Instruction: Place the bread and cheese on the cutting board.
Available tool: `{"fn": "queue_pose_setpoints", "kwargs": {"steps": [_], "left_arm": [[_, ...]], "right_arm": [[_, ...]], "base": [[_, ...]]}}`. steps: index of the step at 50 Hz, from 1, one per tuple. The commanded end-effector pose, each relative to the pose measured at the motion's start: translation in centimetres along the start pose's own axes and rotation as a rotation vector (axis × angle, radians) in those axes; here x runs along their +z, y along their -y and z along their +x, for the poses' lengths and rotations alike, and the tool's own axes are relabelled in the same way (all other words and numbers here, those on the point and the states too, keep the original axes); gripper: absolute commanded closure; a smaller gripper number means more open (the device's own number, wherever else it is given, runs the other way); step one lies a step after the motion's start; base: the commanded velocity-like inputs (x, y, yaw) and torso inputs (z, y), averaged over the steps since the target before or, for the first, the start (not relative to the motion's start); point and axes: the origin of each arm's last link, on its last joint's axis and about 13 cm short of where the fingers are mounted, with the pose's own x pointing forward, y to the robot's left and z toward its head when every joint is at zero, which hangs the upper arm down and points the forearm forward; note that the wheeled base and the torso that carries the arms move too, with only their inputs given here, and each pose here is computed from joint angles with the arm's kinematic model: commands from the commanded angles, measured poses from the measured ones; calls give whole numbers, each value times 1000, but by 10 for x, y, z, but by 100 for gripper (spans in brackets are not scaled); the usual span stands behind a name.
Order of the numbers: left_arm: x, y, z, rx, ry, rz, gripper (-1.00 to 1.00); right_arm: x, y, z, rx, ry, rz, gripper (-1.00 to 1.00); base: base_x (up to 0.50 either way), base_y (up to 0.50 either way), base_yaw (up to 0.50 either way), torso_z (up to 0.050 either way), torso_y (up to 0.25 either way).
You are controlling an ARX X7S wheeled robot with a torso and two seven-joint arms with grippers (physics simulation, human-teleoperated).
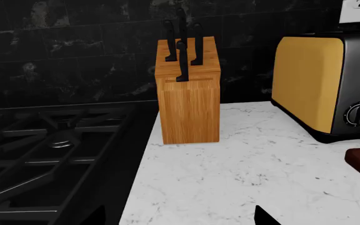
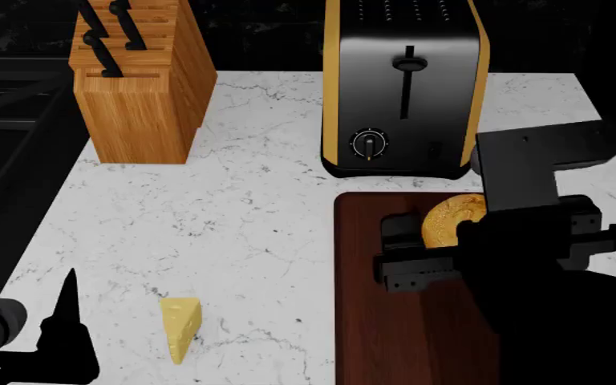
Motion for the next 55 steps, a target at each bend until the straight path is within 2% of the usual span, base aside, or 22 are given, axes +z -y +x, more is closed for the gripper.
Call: {"fn": "queue_pose_setpoints", "kwargs": {"steps": [1, 5, 7, 9, 13, 16, 21, 23, 24, 29, 32, 38, 48, 55], "left_arm": [[4, 4, -2, -22, 6, 2, -100], [2, 9, -1, -51, -12, -8, -100], [0, 12, 0, -60, -28, 0, -100], [-1, 15, 3, -42, -87, 86, -100], [12, 22, 7, -87, -66, 67, -100], [10, 26, 8, -93, -72, 63, -100], [6, 32, 7, -123, -106, 28, -100], [9, 39, 12, -134, -117, -12, -100], [10, 43, 15, -149, -121, 2, -100], [13, 58, 18, -202, -172, -33, -100], [7, 65, 19, -222, -199, -27, -100], [-8, 75, 19, -251, -271, -69, -100], [-18, 78, 18, -216, -310, -89, -100], [-27, 83, 19, -240, -346, -81, -100]], "right_arm": [[14, -11, -49, -24, 190, -33, -100], [17, -21, -65, -31, 294, 2, -100], [16, -27, -71, -38, 328, -17, -100], [13, -33, -77, -42, 376, 17, -100], [-7, -46, -78, -3, 363, 55, -100], [-15, -53, -76, 28, 335, 43, -100], [-13, -53, -83, 30, 346, 35, -100], [-8, -54, -94, 18, 378, 37, -100], [-4, -53, -99, 12, 397, 38, -100], [10, -48, -118, -41, 467, 28, -100], [13, -43, -123, -80, 487, 23, -100], [13, -34, -129, -148, 519, 32, -100], [-7, -33, -112, -138, 471, 95, -100], [-16, -33, -109, -129, 455, 126, -100]], "base": [[0, 0, 0, 0, 0], [0, 0, 0, 0, 0], [0, 0, 0, 0, 0], [0, 0, 0, 0, 0], [0, 0, 0, 0, 0], [0, 0, 0, 0, 0], [0, 0, 0, 0, 0], [0, 0, 0, 0, 0], [0, 0, 0, 0, 0], [0, 0, 0, 0, 0], [0, 0, 0, 0, 0], [0, 0, 0, 0, 0], [0, 0, 0, 0, 0], [0, 0, 0, 0, 0]]}}
